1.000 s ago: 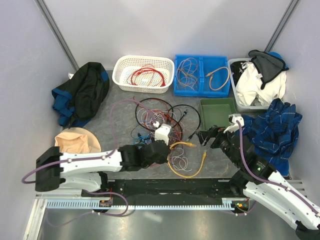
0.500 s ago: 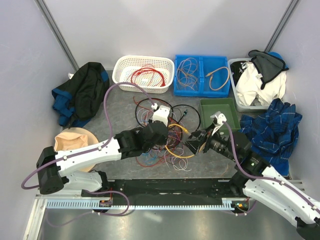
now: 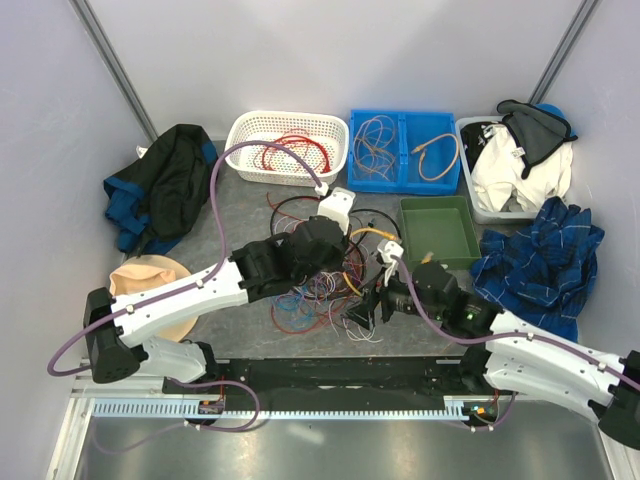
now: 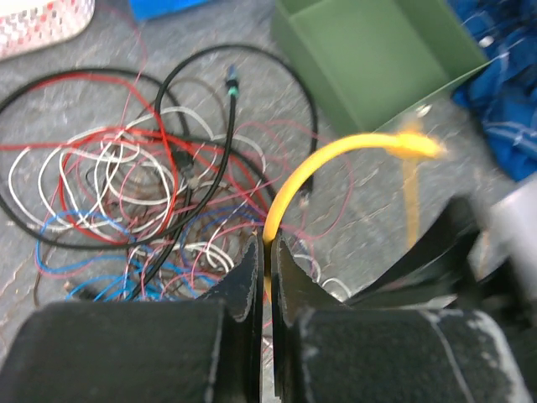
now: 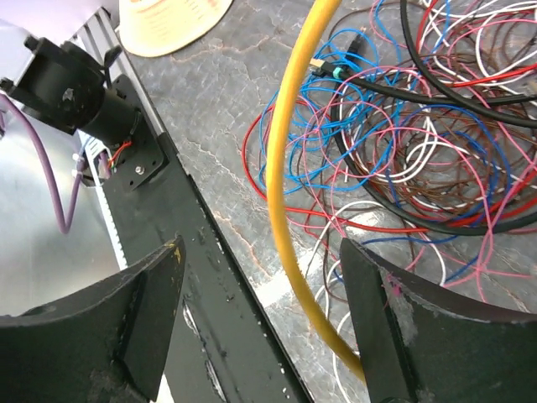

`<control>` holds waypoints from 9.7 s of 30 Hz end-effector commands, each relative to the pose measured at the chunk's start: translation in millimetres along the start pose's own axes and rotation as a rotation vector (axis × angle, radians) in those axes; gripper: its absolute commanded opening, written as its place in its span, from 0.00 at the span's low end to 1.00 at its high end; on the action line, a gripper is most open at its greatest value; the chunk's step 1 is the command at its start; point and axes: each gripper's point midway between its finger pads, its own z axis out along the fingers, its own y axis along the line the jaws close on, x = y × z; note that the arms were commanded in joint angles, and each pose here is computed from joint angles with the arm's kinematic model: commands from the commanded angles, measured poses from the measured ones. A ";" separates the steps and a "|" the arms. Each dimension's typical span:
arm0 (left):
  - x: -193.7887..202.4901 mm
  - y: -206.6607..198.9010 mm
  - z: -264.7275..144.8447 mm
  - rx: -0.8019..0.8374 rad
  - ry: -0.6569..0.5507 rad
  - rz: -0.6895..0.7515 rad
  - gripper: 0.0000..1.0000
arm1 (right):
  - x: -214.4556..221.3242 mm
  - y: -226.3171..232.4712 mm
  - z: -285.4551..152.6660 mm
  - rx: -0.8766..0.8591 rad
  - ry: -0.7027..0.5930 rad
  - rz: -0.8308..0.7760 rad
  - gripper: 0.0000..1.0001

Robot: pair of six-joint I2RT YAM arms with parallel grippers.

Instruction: Untangle the cables

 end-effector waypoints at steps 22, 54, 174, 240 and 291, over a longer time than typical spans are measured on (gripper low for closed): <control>12.6 76.5 -49.4 -0.147 -0.147 -0.323 0.98 | -178.9 -111.4 -38.7 0.727 -0.418 0.194 0.00; 82.4 85.4 -74.3 -0.019 -0.070 -0.346 0.91 | -313.6 -453.5 -42.7 1.670 -0.434 0.040 0.00; 153.9 50.4 -33.0 0.083 0.144 -0.403 0.95 | -210.6 -464.6 -30.5 1.496 -0.172 0.194 0.68; 156.7 49.1 -8.7 0.029 0.150 -0.399 0.93 | -221.2 -504.1 -42.0 1.202 -0.511 0.412 0.43; 157.8 47.0 -10.7 0.049 0.143 -0.432 0.91 | -374.3 -364.1 -32.8 0.563 -0.823 0.458 0.00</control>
